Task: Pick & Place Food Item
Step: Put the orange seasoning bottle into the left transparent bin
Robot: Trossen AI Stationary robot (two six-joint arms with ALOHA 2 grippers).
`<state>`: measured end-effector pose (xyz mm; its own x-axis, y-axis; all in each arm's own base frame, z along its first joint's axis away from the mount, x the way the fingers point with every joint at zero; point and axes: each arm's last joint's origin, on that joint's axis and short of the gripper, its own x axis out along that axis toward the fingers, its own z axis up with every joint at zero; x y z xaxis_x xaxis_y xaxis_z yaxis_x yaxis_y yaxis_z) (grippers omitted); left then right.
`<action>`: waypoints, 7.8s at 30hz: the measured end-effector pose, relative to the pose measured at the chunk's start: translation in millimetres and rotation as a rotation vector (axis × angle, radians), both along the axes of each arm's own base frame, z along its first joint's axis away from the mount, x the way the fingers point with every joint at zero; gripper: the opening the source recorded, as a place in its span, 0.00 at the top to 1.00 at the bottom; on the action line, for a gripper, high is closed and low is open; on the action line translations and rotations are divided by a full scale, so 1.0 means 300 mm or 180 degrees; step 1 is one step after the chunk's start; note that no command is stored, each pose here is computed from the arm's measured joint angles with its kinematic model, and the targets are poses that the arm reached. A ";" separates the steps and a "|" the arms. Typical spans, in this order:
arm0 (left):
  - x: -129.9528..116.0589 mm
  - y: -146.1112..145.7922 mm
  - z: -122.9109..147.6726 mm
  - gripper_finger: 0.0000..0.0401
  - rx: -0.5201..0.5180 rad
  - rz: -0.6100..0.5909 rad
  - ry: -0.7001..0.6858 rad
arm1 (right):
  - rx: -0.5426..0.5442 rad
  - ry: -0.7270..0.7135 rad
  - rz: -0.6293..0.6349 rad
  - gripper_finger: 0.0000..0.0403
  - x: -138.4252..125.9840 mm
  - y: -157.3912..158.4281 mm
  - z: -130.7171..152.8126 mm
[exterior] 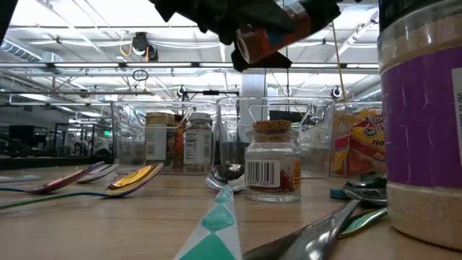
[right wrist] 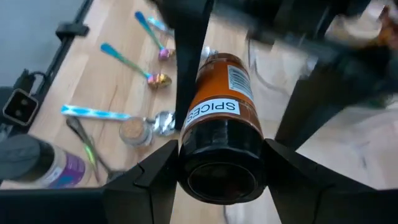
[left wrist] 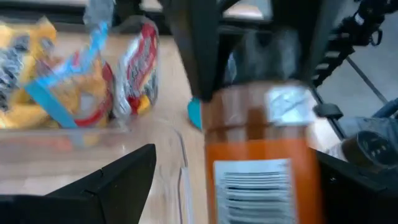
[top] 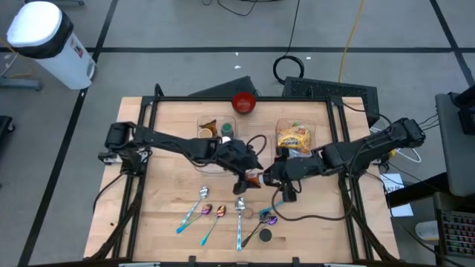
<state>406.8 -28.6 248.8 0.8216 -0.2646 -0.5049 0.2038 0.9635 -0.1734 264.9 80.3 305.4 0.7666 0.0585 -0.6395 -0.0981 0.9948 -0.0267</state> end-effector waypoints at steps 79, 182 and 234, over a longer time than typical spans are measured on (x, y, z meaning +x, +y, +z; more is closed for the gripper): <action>-0.064 -0.053 0.027 0.59 -0.0063 -0.0011 -0.2330 | 0.0038 -0.2806 -0.0380 0.37 0.039 -0.041 -0.262; -0.206 -0.307 -0.288 0.91 0.1780 -0.0889 0.2122 | 0.0040 -0.1973 -0.0282 0.85 0.045 -0.041 -0.349; -0.149 -0.336 -0.346 0.29 0.2595 -0.2418 0.1496 | 0.0037 -0.1922 -0.0276 0.85 0.045 -0.041 -0.354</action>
<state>362.0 -129.3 145.0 0.2862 -0.0651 -0.9560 0.8457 0.4862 0.2201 278.4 68.1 199.2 0.9958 -0.0160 -0.0901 0.0123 0.9991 -0.0416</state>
